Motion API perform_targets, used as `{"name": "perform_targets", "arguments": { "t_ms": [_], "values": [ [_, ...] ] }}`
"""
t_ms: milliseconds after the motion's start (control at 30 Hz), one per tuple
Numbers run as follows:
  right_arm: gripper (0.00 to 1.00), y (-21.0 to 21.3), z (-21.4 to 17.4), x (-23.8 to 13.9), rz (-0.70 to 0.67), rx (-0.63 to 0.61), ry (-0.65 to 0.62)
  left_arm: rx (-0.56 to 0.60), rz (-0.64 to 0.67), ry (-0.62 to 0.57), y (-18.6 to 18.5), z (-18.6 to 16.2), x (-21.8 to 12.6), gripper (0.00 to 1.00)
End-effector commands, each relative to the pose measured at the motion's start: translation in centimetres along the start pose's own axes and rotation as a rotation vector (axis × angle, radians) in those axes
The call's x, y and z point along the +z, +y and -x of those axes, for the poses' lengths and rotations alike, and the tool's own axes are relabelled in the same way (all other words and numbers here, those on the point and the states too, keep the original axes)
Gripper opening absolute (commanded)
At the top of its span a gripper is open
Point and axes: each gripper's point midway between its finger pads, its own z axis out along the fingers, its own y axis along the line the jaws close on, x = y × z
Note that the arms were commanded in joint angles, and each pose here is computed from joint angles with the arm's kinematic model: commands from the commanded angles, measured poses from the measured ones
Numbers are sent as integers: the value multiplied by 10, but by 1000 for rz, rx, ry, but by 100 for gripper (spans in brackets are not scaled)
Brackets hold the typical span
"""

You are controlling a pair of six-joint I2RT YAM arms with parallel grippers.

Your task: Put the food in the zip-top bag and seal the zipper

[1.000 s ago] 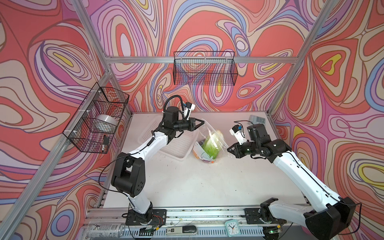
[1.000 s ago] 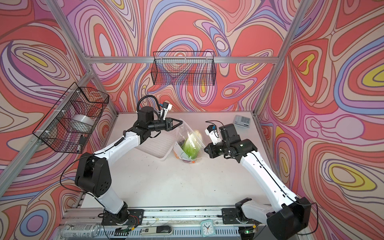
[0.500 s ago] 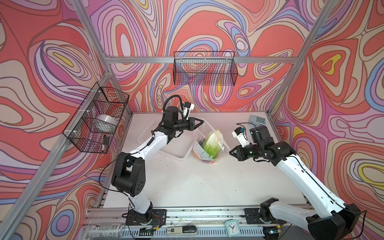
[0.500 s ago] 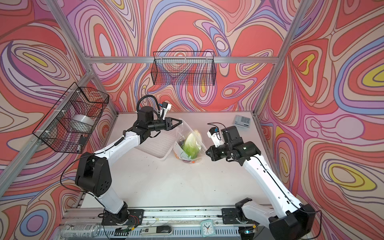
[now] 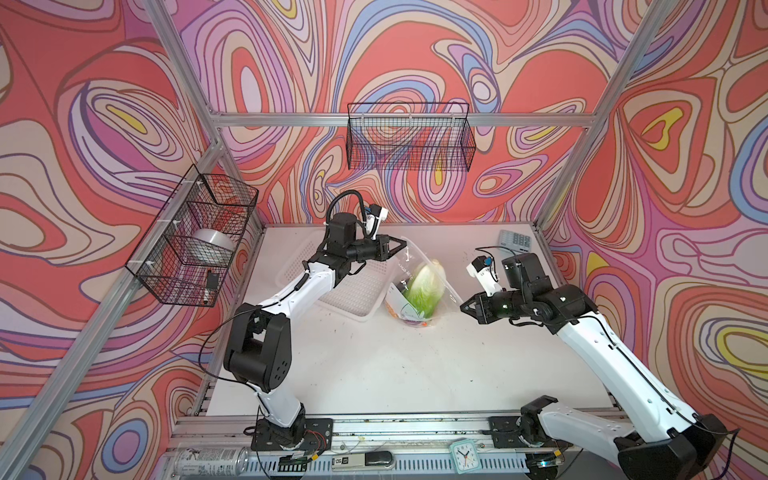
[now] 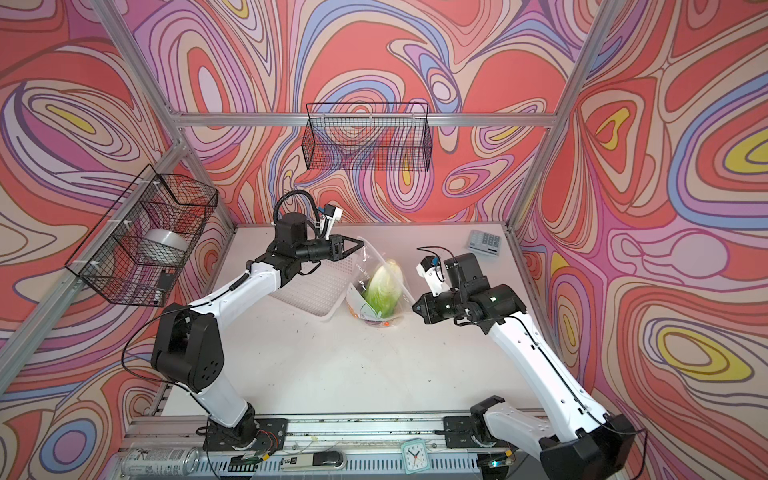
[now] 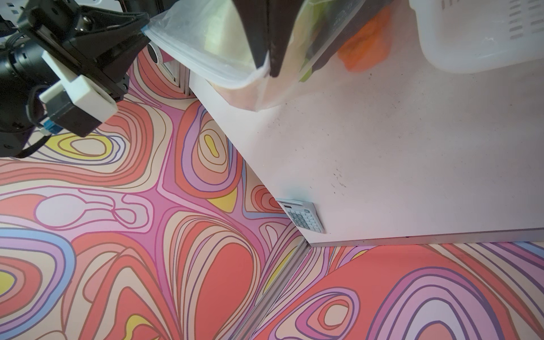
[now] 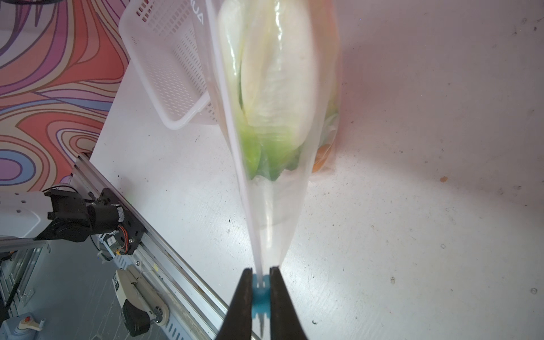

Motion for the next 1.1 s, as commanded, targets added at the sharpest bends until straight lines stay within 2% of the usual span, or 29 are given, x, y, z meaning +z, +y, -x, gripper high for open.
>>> {"name": "perform_targets", "arguments": {
  "t_ms": [0, 167, 267, 367, 633, 767, 933, 1067],
  "values": [
    [11, 3, 0, -16, -19, 2, -10, 26, 31, -82, 6, 29, -8, 0],
    [11, 12, 44, -46, -52, -37, -202, -2, -38, -87, -24, 30, -12, 0],
    [10, 21, 70, -67, -45, -44, -318, 31, -19, -82, -50, 24, -17, 0],
    [10, 30, 81, -78, -13, -43, -375, 39, -11, -62, -78, 12, -21, 0],
    [10, 44, 67, -92, 63, 24, -396, 31, -55, -50, -137, -27, -36, 0],
    [11, 55, 55, -105, 122, 50, -415, 41, -48, -76, -154, -33, -55, 0],
    [10, 42, 41, -99, 79, 95, -404, -24, -28, -63, -146, -47, -54, 0],
    [10, 17, 37, -69, 4, 145, -372, -81, 77, -31, -104, -66, -34, 0]
  ]
}}
